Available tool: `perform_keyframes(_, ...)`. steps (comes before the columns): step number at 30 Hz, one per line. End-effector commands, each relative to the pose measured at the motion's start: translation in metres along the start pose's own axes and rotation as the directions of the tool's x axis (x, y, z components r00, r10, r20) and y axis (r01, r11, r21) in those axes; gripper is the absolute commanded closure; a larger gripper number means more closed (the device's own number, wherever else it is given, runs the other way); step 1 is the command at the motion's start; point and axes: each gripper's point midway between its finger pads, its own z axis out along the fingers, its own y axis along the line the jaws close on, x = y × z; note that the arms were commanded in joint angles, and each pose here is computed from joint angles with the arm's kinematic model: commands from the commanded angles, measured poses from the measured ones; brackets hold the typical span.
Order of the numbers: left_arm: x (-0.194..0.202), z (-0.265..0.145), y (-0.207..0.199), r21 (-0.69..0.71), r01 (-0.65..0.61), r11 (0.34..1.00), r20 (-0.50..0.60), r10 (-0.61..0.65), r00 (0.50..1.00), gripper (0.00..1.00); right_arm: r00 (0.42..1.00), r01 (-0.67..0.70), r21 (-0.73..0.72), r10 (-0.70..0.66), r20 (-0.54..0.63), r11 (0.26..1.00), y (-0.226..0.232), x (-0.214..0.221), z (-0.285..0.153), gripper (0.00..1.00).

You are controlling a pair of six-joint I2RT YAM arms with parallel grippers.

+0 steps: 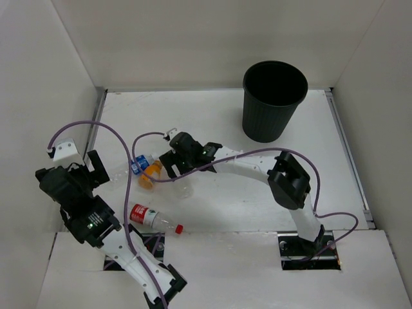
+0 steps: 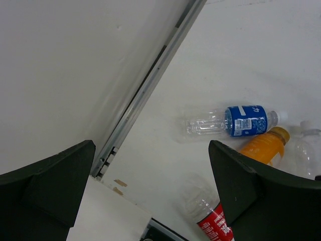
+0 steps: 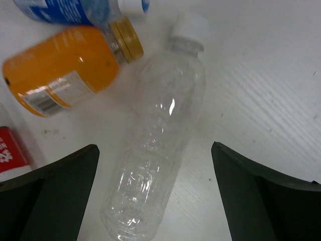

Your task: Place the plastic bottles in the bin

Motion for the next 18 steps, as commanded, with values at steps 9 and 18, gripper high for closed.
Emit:
perform_keyframes(9, -0.023, -0.004, 0.002, 0.002, -0.031, 1.000, 0.057, 0.031, 0.998, 0.00, 0.992, 0.040, 0.106, -0.027, -0.127, 0.994, -0.021, 0.066, 0.030, 0.15)
perform_keyframes(18, -0.020, 0.002, 0.001, 0.012, -0.060, 0.998, 0.046, 0.059, 0.997, 0.00, 0.995, 0.103, 0.114, -0.102, -0.014, 0.988, -0.013, 0.008, 0.014, 0.95)
